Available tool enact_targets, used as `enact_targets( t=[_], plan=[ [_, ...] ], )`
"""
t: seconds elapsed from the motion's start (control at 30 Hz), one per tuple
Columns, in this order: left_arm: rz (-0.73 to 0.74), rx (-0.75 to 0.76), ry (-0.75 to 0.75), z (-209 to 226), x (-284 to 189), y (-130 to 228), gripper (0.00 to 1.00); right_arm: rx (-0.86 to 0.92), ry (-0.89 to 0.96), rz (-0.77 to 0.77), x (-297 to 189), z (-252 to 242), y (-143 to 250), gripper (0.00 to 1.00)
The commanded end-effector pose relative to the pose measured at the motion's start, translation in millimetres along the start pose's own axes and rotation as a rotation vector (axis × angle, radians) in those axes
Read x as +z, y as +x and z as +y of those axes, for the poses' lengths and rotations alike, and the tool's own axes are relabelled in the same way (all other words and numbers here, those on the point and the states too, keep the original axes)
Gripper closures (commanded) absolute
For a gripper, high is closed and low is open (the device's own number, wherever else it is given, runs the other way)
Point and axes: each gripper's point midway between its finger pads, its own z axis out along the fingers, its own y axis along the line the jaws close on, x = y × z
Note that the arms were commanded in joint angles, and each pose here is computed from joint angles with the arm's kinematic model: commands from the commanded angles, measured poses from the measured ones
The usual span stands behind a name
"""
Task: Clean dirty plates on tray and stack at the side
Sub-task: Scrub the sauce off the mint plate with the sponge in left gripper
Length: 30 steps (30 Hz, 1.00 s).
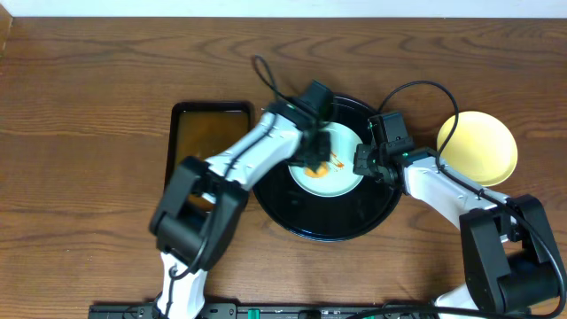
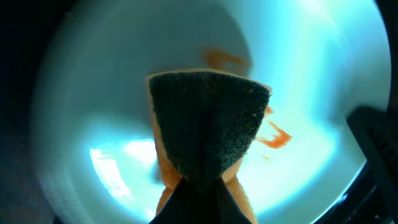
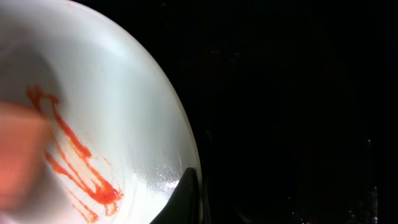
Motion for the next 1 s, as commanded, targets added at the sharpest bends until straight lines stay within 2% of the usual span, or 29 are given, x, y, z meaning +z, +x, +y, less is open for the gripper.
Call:
enact_targets(
  t=[0.0, 0.43, 0.63, 0.97],
  plan=[
    [0.012, 0.087, 0.021, -22.6, 12.9, 13.3, 0.93, 0.014, 0.002, 0.027, 3.7, 0.0, 4.8, 0.99],
    [-0.060, 0.158, 0.022, -47.0, 27.1, 10.8, 0.93, 0.014, -0.004, 0.051, 3.5, 0.7, 10.3, 0.99],
    [-0.098, 0.148, -0.018, -40.7, 28.8, 2.8, 0.93, 0.014, -0.007, 0.054, 3.4, 1.2, 10.9, 0.99],
    [-0.063, 0.116, -0.042, -32.1, 47.5, 8.3, 0.93, 0.015, -0.006, 0.054, 3.4, 0.9, 10.9, 0.99]
  ],
)
